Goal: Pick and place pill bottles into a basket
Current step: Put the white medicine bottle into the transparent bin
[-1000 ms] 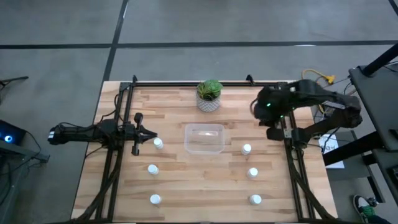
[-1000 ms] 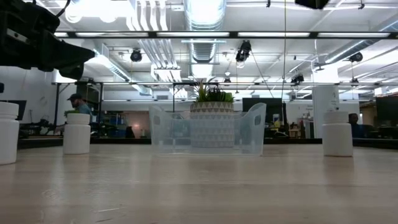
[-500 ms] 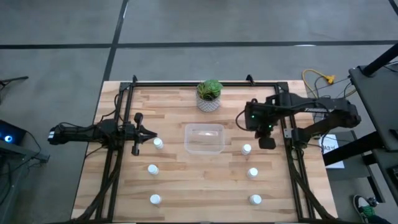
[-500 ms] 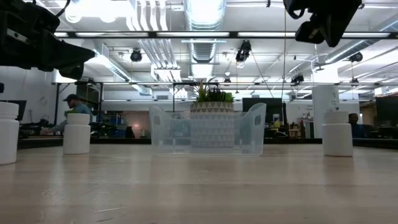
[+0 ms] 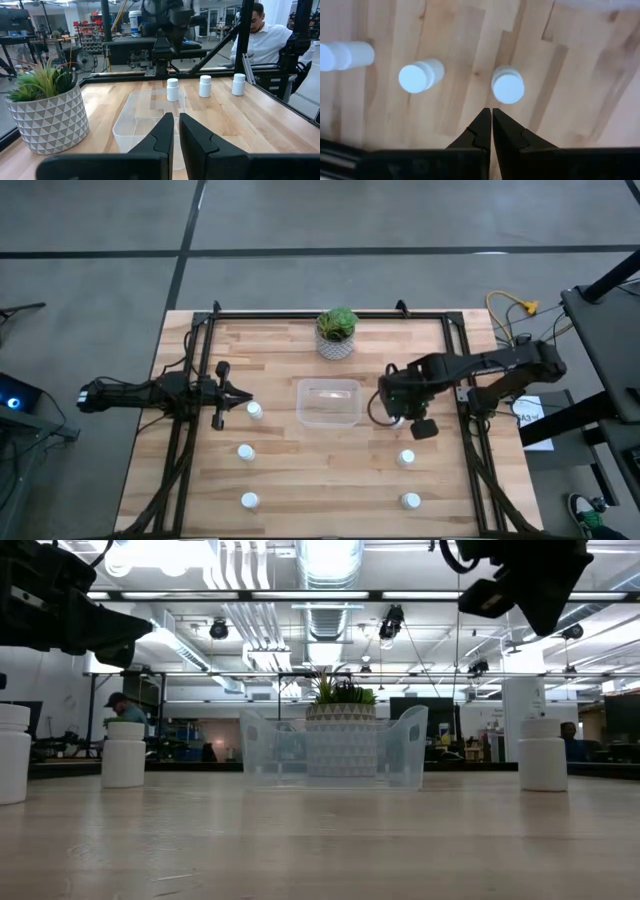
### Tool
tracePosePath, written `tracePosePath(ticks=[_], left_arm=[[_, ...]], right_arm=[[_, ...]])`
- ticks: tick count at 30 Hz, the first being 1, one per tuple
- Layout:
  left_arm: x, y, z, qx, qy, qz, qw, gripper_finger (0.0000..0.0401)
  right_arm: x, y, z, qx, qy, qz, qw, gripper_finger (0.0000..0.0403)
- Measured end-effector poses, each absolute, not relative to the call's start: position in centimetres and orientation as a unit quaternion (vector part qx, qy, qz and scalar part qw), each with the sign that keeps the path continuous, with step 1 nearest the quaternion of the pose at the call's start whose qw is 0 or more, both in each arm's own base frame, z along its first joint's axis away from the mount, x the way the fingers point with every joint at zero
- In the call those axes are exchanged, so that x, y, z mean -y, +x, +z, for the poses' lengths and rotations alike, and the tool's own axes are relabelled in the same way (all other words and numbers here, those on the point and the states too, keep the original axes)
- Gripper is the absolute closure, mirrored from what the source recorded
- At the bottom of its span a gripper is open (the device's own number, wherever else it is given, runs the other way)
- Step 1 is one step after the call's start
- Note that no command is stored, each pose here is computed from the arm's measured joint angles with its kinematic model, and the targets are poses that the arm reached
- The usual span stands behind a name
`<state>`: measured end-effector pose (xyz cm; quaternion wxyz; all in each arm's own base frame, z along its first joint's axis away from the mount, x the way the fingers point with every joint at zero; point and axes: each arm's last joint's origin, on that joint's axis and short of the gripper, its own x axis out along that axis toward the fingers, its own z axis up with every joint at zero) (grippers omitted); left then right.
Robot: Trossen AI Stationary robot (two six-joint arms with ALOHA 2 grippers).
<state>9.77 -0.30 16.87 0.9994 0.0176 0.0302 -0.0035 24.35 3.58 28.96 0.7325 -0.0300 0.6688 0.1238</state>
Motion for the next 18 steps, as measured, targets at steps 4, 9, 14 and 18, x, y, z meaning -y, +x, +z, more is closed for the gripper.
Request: tracePosePath(ticks=[4,9,14,18], left_arm=[[0.3,9.77,16.87,-0.03,0.018,-0.003,0.999,0.0389],[0.3,9.77,16.87,-0.03,0.018,-0.004,0.999,0.0389],[0.3,9.77,16.86,-0.03,0.018,-0.004,0.999,0.0389],[0.3,9.77,16.86,-0.03,0.018,-0.004,0.999,0.0389]], right_arm=[[-4.42,24.76,29.1,-0.65,-0.034,0.13,0.748,0.0394],[-4.56,24.74,29.02,-0.649,-0.038,0.133,0.748,0.0394],[-4.25,24.7,28.68,-0.653,-0.058,0.116,0.746,0.0394],[-4.06,24.62,28.31,-0.658,-0.074,0.098,0.743,0.0394]])
